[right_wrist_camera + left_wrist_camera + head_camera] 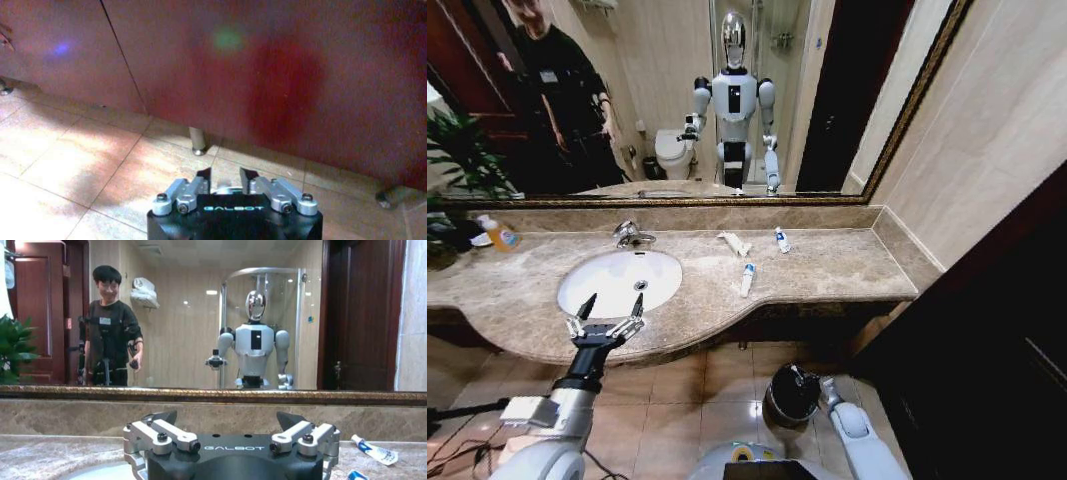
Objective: Pick up the trash from the sink and place it in the trash bin.
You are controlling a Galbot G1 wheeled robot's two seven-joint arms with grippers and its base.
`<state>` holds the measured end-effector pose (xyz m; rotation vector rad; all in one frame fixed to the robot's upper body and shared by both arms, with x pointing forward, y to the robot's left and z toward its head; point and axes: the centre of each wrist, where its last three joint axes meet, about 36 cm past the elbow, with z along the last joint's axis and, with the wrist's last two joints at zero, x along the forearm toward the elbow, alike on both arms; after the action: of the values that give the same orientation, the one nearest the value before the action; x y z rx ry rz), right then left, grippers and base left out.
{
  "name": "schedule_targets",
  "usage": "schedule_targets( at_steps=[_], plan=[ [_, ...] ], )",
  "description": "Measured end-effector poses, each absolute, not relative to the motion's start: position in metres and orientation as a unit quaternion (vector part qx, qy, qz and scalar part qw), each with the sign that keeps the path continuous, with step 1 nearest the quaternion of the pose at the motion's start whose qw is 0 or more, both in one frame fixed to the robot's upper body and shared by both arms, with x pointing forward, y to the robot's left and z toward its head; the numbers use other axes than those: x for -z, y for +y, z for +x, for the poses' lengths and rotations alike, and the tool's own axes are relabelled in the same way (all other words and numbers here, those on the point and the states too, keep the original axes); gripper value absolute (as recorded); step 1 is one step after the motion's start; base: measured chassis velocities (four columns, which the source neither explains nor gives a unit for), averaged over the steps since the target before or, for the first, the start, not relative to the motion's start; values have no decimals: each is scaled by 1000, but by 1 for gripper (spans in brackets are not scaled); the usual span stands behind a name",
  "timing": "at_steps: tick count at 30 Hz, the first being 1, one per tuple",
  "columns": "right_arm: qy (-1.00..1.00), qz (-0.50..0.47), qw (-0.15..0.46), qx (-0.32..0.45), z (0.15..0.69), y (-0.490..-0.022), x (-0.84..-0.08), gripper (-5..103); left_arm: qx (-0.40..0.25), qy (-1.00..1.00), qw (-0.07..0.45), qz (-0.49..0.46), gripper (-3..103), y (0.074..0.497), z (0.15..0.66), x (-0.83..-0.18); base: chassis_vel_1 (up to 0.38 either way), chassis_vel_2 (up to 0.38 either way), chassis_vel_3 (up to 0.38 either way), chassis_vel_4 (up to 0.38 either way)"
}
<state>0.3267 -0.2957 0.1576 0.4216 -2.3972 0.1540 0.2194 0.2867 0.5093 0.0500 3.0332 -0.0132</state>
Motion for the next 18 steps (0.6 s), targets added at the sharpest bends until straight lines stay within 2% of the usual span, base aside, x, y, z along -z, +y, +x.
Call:
schedule_targets(
  at_steps=[3,5,8,10,11,14,17,18],
  plan=[
    [-923,164,342,-60,327,-294,-159,42,4,998,54,16,100,287,219,-509,0,0,0,0],
    [-924,164,341,-60,327,-294,-160,42,4,998,54,16,100,287,219,-509,0,0,0,0],
    [-926,164,334,-61,323,-299,-170,60,4,998,54,16,100,287,219,-509,0,0,0,0],
    [-927,164,333,-61,321,-301,-172,60,4,998,54,16,100,287,219,-509,0,0,0,0],
    [-928,162,331,-56,315,-307,-181,71,4,998,54,16,100,287,219,-509,0,0,0,0],
    [-930,159,329,-48,310,-312,-190,77,4,998,54,16,100,287,219,-509,0,0,0,0],
    [-936,156,313,-32,296,-319,-212,93,4,998,54,16,100,287,219,-509,0,0,0,0],
    [-936,156,313,-32,296,-319,-212,93,4,998,54,16,100,287,219,-509,0,0,0,0]
  ],
)
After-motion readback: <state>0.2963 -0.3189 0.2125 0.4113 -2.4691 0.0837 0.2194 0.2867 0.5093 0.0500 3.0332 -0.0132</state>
